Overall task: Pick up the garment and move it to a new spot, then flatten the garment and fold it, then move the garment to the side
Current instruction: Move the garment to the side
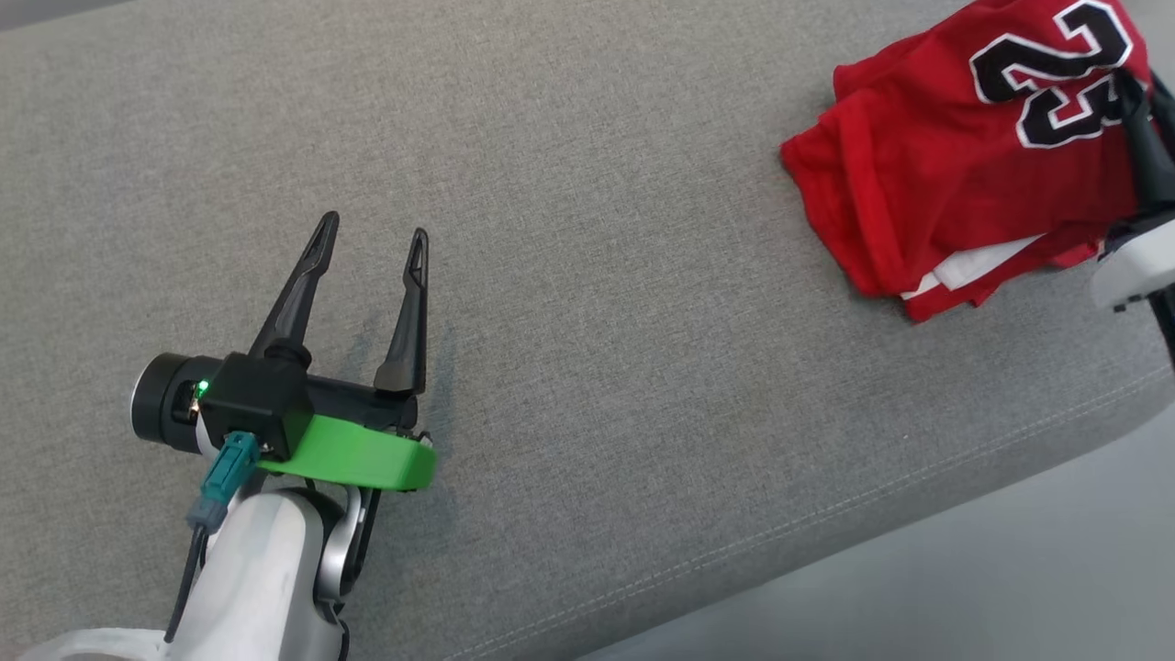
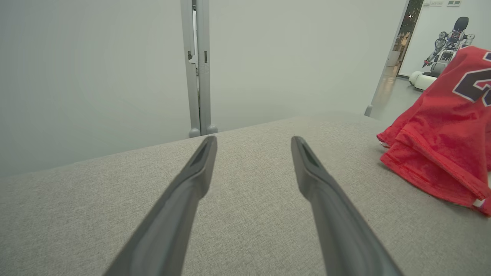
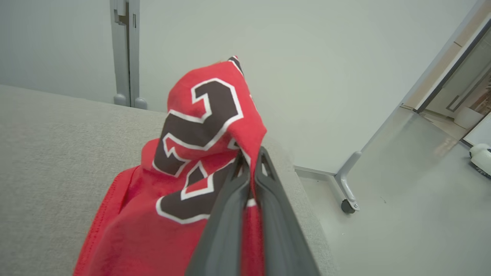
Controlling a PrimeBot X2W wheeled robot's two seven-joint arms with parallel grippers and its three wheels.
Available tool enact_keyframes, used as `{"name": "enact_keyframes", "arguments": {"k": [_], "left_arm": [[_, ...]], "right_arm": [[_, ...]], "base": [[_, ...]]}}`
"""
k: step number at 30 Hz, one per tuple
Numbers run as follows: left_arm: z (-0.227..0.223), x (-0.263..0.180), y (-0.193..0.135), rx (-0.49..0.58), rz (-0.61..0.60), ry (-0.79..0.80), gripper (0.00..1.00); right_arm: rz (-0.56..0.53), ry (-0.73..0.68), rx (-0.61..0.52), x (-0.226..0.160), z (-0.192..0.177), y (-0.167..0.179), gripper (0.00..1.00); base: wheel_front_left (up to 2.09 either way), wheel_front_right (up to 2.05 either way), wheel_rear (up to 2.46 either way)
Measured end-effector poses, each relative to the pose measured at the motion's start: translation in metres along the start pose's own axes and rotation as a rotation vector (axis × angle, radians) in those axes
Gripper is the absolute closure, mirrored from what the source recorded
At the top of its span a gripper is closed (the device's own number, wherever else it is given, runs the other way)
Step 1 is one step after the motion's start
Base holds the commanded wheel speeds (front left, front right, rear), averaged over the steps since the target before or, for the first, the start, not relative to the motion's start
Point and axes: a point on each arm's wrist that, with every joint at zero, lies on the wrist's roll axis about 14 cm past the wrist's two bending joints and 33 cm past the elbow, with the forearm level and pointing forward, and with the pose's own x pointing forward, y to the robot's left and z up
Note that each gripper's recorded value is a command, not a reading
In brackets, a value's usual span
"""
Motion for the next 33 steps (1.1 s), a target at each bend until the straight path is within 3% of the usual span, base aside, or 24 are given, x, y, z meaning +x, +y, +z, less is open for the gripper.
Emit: {"name": "enact_keyframes", "arguments": {"k": [4, 8, 9, 10, 19, 23, 33], "left_arm": [[-0.008, 0.002, 0.006, 0.001, -0.001, 0.018, 0.0], [-0.02, 0.005, 0.016, 0.003, 0.007, 0.038, 0.0], [-0.022, 0.006, 0.018, 0.004, 0.009, 0.042, 0.0], [-0.024, 0.006, 0.02, 0.005, 0.01, 0.044, 0.0], [-0.036, 0.005, 0.037, 0.011, 0.041, 0.067, 0.0], [-0.034, 0.004, 0.038, 0.017, 0.046, 0.065, 0.0], [-0.012, -0.012, 0.042, 0.051, 0.089, 0.036, 0.0]], "right_arm": [[-0.029, 0.038, 0.004, 0.013, -0.013, -0.013, 1.0], [-0.08, 0.147, -0.001, 0.024, -0.049, -0.031, 1.0], [-0.09, 0.168, 0.003, 0.026, -0.056, -0.032, 0.69], [-0.098, 0.178, 0.006, 0.028, -0.061, -0.033, 0.0], [-0.207, 0.259, 0.002, 0.032, -0.095, -0.057, 0.0], [-0.264, 0.192, 0.042, 0.032, -0.079, -0.064, 0.0], [-0.118, -0.121, 0.182, 0.018, 0.003, 0.019, 0.0]], "base": [[0.0, 0.0, 0.0], [0.0, 0.0, 0.0], [0.0, 0.0, 0.0], [0.0, 0.0, 0.0], [0.0, 0.0, 0.0], [0.0, 0.0, 0.0], [0.0, 0.0, 0.0]]}}
